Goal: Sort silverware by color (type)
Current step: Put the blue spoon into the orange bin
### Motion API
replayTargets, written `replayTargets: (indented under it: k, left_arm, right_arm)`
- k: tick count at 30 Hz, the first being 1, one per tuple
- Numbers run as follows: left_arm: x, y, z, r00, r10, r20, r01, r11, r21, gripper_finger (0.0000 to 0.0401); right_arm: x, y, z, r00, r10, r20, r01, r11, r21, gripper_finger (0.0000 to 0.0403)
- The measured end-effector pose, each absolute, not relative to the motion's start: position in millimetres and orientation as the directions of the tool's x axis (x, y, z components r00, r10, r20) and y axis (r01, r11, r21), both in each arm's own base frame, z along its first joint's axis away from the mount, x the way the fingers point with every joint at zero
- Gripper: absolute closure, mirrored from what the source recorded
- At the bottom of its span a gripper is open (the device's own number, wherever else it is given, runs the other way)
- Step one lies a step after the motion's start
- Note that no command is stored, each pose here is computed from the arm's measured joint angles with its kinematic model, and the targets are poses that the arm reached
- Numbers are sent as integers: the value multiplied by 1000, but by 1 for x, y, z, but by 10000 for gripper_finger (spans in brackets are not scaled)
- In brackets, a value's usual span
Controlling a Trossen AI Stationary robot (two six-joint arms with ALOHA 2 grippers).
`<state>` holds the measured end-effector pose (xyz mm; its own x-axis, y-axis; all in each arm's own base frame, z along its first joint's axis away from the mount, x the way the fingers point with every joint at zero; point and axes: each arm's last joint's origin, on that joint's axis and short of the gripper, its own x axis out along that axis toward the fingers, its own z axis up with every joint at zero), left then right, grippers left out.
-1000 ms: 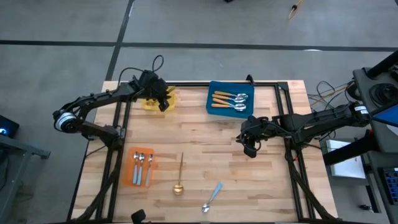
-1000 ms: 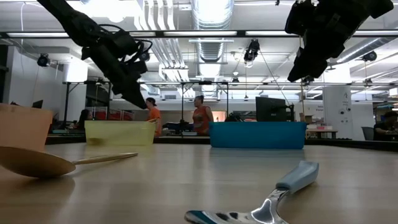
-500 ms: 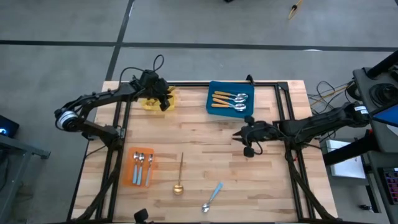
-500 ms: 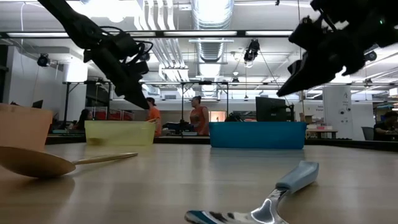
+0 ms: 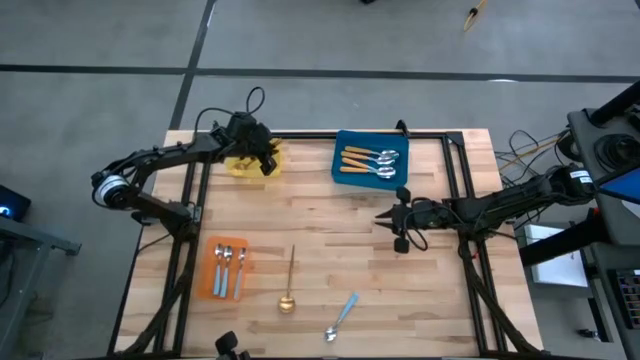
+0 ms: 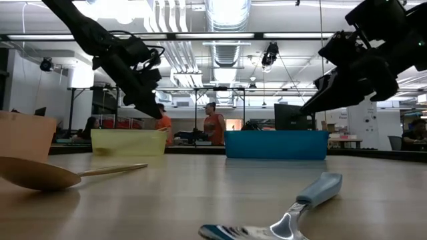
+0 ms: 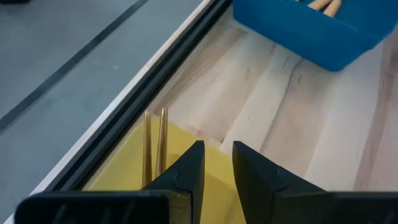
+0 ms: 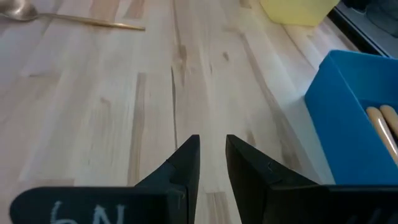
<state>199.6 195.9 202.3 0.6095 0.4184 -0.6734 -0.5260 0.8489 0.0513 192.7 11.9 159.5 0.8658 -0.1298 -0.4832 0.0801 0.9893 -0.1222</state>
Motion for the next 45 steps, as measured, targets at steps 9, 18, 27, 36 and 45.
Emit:
replayTargets:
  k: [9, 18, 27, 36, 45]
  left_arm:
    - [208, 204, 198, 638, 448, -626, -532, 844, 63, 338]
    - [210, 207, 191, 616, 462, -638, -565, 824, 51, 338]
    - [222, 181, 216, 702, 440, -559, -538, 843, -12, 371]
    - [257, 112, 231, 774, 371, -513, -440, 898, -14, 398]
    - [273, 36, 236, 822, 280, -497, -292, 955, 55, 400]
  right_arm:
    - [190, 12, 155, 858, -131, -496, 77, 989, -128, 335]
    - [191, 12, 156, 866, -130, -483, 82, 989, -120, 335]
    - [198, 13, 171, 916, -112, -386, 97, 994, -57, 335]
    - [221, 30, 205, 945, 40, -323, -23, 998, 58, 335]
    - [255, 62, 235, 871, 122, -475, -102, 992, 68, 335]
